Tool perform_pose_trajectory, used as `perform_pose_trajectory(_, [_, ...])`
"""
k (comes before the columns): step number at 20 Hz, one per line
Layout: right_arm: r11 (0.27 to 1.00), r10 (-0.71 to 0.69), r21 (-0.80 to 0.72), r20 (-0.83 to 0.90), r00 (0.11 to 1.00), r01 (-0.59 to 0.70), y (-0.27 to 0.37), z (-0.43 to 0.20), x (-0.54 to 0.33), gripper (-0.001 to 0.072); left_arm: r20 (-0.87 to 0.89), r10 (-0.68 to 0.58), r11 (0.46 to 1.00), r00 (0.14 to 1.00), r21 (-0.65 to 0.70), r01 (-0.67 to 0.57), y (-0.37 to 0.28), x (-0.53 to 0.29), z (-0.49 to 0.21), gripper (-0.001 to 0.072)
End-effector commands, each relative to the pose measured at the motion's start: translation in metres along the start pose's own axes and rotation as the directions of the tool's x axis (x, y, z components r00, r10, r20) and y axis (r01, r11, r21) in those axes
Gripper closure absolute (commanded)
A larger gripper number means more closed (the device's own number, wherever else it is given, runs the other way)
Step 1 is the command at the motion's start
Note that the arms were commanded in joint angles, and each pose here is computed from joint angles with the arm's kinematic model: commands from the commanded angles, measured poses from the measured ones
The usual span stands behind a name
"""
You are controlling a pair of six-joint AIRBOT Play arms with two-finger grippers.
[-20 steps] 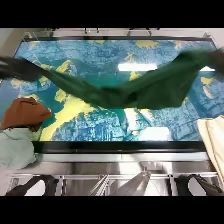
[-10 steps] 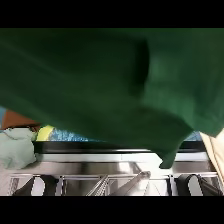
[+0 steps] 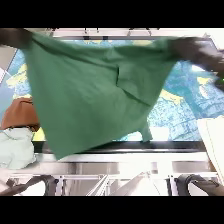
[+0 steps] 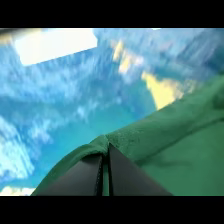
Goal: Fold the shirts.
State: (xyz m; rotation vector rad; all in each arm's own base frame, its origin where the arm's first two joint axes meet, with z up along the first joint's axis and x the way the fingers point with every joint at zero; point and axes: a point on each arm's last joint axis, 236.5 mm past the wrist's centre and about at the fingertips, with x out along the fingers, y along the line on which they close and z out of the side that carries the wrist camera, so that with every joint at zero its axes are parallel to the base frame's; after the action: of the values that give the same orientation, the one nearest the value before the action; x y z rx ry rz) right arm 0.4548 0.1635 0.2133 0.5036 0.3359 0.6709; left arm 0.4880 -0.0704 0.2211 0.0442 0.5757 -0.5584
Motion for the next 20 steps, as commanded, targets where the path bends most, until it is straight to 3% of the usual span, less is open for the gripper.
perform_pose_trajectory(1, [0.985, -0.15, 0.059, -0.143, 0.978, 0.159, -0.074, -0.087, 0.066, 0.0282, -0.182, 0.025, 1.0, 0.983, 0.018, -0.022, 0.023, 0.106, -0.069, 0.043])
perform_pose_trajectory(2, [0.982, -0.151, 0.089, -0.158, 0.976, 0.166, -0.083, -0.093, 0.068, 0.0222, -0.208, 0.017, 1.0, 0.978, 0.004, -0.016, 0.027, 0.115, -0.081, 0.0376])
perform_pose_trajectory(3, [0.982, -0.143, 0.1, -0.164, 0.976, 0.161, -0.088, -0.093, 0.064, 0.0211, -0.238, 0.023, 1.0, 0.971, 0.001, -0.024, 0.035, 0.12, -0.093, 0.0376])
perform_pose_trajectory(6, [0.99, -0.058, 0.116, -0.171, 0.984, 0.078, -0.088, -0.071, 0.032, 0.021, -0.308, 0.024, 0.999, 0.951, -0.014, -0.03, 0.05, 0.105, -0.113, 0.0367])
perform_pose_trajectory(8, [0.985, -0.016, 0.165, -0.179, 0.984, 0.046, -0.093, -0.056, -0.001, 0.0211, -0.364, -0.011, 0.991, 0.931, -0.129, -0.039, 0.052, 0.079, -0.126, 0.0369])
perform_pose_trajectory(10, [0.969, -0.096, 0.197, -0.249, 0.964, 0.147, -0.128, -0.063, -0.034, 0.0211, -0.456, -0.131, 0.954, 0.88, -0.299, -0.013, 0.037, 0.053, -0.154, 0.037])
perform_pose_trajectory(12, [0.911, -0.229, 0.24, -0.385, 0.894, 0.336, -0.179, -0.093, -0.071, 0.0213, -0.505, -0.295, 0.892, 0.811, -0.45, 0.043, 0.007, 0.03, -0.19, 0.0373])
perform_pose_trajectory(13, [0.878, -0.263, 0.259, -0.444, 0.857, 0.403, -0.197, -0.109, -0.085, 0.0214, -0.532, -0.325, 0.865, 0.782, -0.501, 0.019, -0.003, 0.019, -0.213, 0.0447])
perform_pose_trajectory(14, [0.846, -0.271, 0.285, -0.5, 0.823, 0.451, -0.212, -0.127, -0.097, 0.0215, -0.551, -0.338, 0.848, 0.763, -0.53, -0.007, -0.011, 0.009, -0.234, 0.0462])
perform_pose_trajectory(17, [0.795, -0.185, 0.372, -0.605, 0.775, 0.48, -0.225, -0.171, -0.105, 0.0234, -0.584, -0.383, 0.777, 0.716, -0.623, -0.093, -0.047, -0.021, -0.301, 0.0458])
perform_pose_trajectory(18, [0.787, -0.142, 0.394, -0.633, 0.761, 0.475, -0.223, -0.185, -0.103, 0.0334, -0.616, -0.393, 0.754, 0.683, -0.641, -0.144, -0.058, -0.032, -0.327, 0.0457])
perform_pose_trajectory(20, [0.781, -0.085, 0.411, -0.675, 0.733, 0.47, -0.219, -0.21, -0.092, 0.0347, -0.684, -0.395, 0.751, 0.613, -0.625, -0.213, -0.076, -0.05, -0.374, 0.0456])
